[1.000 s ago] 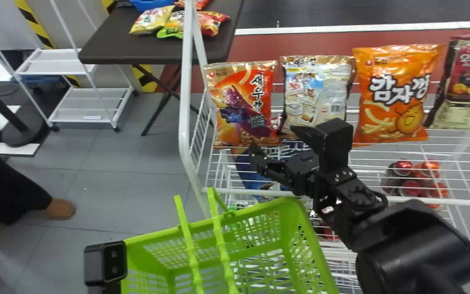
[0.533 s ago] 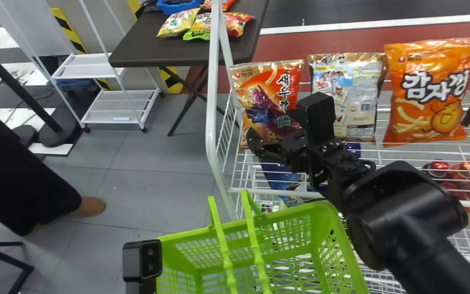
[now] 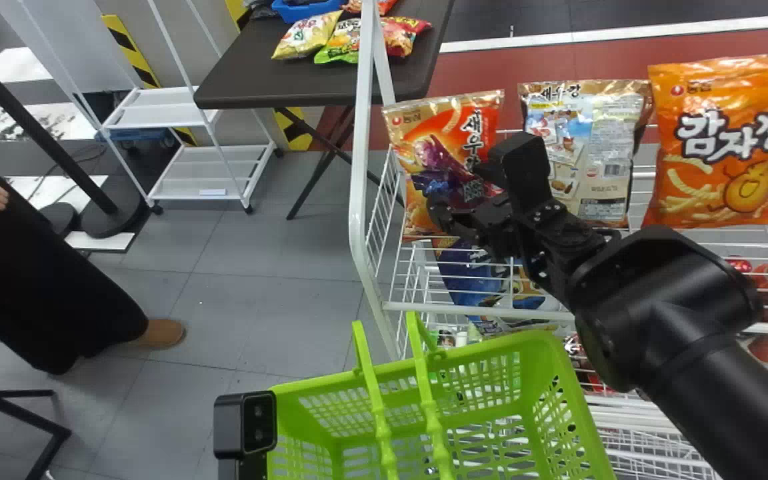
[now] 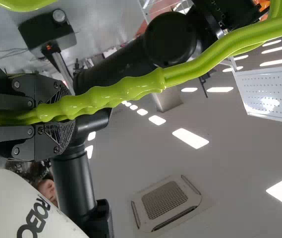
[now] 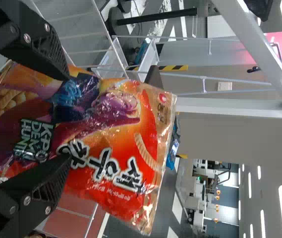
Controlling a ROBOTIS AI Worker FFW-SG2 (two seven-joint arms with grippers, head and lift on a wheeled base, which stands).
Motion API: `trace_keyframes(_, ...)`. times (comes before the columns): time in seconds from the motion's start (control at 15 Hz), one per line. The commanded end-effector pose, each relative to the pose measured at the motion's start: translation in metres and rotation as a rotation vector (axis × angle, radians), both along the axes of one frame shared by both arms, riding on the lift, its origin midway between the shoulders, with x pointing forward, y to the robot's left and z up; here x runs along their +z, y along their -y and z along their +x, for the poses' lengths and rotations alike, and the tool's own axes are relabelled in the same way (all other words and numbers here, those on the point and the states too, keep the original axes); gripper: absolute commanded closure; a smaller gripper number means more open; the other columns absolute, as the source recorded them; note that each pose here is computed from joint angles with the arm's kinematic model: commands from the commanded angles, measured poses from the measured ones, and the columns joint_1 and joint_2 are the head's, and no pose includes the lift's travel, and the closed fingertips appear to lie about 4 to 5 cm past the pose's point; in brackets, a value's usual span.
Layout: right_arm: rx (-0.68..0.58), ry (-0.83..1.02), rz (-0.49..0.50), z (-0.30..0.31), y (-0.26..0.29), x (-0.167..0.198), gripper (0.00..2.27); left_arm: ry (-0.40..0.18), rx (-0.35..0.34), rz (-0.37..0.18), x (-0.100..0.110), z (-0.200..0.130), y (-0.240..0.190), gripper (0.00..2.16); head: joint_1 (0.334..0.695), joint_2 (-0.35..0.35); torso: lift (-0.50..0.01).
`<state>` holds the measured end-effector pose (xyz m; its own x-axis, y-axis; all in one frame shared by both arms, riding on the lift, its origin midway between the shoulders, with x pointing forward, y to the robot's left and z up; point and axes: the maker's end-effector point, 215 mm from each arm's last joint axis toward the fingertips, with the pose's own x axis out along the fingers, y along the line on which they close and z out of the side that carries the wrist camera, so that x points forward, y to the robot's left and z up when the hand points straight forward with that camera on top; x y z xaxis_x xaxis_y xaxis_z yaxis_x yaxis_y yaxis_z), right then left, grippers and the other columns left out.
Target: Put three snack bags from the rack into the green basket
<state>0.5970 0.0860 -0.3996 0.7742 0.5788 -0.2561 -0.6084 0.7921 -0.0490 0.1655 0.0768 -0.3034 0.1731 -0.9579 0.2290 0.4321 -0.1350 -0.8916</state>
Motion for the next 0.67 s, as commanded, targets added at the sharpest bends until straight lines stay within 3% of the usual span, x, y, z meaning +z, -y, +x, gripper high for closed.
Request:
trace_keyframes(0.0,0.023,0.004,0.011,0.003,-0.003,0.005,1.69,0.001,0.001,-0.003,0.001,0.0,0.0,2.15,0.695,0.24,0.0)
trace_keyframes(0.07,0.031,-0.001,0.013,0.003,-0.004,0.005,1.97,-0.002,0.001,-0.004,0.0,-0.001,0.0,2.15,0.695,0.242,0.0)
trace_keyframes(0.2,0.045,-0.011,0.015,0.001,-0.005,0.004,2.25,-0.003,0.002,-0.005,0.0,-0.001,0.0,2.15,0.695,0.247,0.0)
trace_keyframes(0.6,0.035,-0.013,0.036,-0.003,-0.003,0.018,2.25,-0.005,0.004,0.003,-0.002,-0.002,-0.002,2.15,0.695,0.244,0.0)
